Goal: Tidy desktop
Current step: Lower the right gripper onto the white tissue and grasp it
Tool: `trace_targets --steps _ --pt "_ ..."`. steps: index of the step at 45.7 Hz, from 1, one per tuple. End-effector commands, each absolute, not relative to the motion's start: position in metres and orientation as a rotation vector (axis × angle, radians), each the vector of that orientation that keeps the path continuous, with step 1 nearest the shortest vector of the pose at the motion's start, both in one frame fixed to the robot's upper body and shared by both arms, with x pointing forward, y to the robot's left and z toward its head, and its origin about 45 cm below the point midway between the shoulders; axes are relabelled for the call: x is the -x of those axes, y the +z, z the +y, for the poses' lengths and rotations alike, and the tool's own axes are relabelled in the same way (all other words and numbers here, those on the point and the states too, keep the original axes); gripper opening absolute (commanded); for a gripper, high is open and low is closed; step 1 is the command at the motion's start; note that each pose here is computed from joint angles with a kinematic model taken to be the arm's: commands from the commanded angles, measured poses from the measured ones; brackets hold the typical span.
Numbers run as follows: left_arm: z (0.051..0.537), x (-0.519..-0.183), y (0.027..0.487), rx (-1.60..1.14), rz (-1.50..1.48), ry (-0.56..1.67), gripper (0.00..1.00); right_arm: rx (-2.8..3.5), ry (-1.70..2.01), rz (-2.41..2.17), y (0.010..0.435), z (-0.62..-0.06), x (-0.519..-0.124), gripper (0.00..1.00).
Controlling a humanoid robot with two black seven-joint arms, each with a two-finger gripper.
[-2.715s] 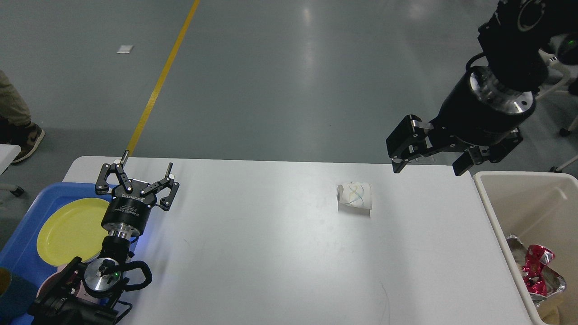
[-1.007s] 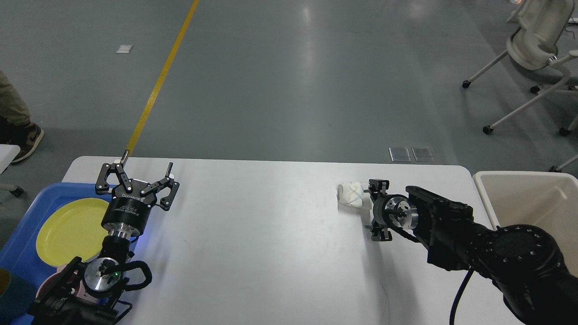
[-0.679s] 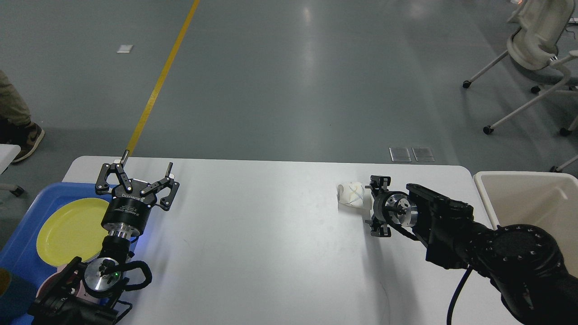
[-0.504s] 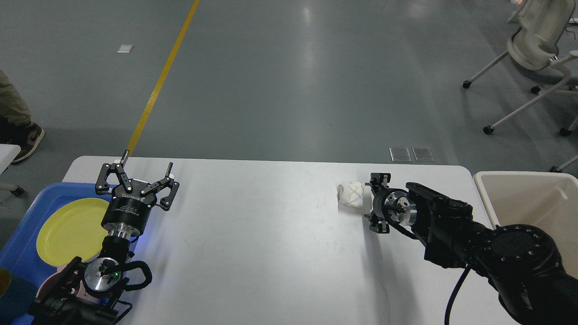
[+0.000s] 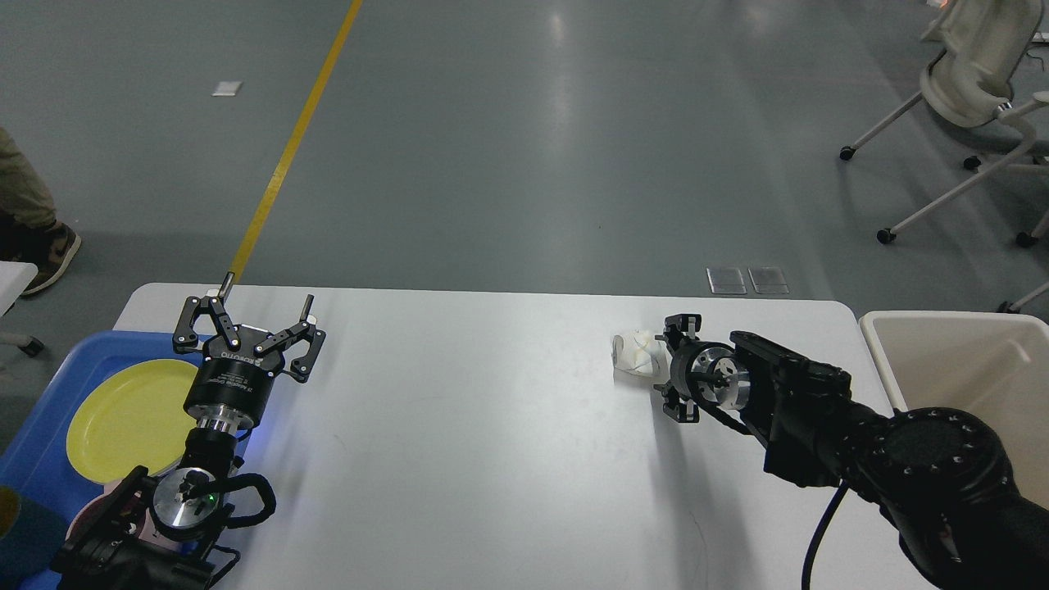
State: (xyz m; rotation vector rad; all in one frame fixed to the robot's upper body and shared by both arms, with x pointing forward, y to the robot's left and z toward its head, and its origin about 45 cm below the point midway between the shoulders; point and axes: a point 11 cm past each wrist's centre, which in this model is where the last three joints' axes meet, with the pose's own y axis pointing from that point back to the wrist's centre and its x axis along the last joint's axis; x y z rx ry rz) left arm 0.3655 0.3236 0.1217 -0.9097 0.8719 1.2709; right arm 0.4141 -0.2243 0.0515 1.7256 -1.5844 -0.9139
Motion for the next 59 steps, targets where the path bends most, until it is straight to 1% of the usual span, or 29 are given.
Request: trace_targets --steps 1,18,22,32,39,49,55,59 --pt "0.3236 -0.3655 0.1217 0.91 0.872 1.271 0.96 -1.72 -0.909 -1.593 0.0518 -0.2269 -0.4148 0.72" --pt "0.3236 -0.3655 0.1217 0.91 0.872 1.271 0.96 -1.711 -0.908 -1.59 0.0489 -0.2248 -0.4122 0.72" --pt "0.3236 -0.3655 0.1217 0.91 0.872 1.271 0.96 -1.71 -0.906 -1.589 0.0488 -0.2249 -0.4121 0.68" --pt "0.3236 -0.3655 0.1217 0.91 0.872 1.271 0.96 -1.71 -0.904 -1.587 0.048 -0.2244 -0.4114 0.67" --pt "0.3236 -0.3655 0.1217 0.91 0.872 1.271 0.96 -1.712 -0.91 -1.585 0.0474 -0.2237 -0.4107 0.57" --pt "0.3236 -0.3655 0.1217 0.91 0.872 1.271 0.96 -1.708 -0.912 -1.588 0.0464 -0.2253 -0.4099 0.53" --pt "0.3236 -0.3655 0.1217 0.91 0.872 1.271 0.96 -1.707 -0.911 -1.584 0.0455 -0.2248 -0.4091 0.49" --pt "0.3236 -0.3655 0.1217 0.91 0.872 1.271 0.96 -1.707 -0.91 -1.583 0.0455 -0.2249 -0.409 0.44"
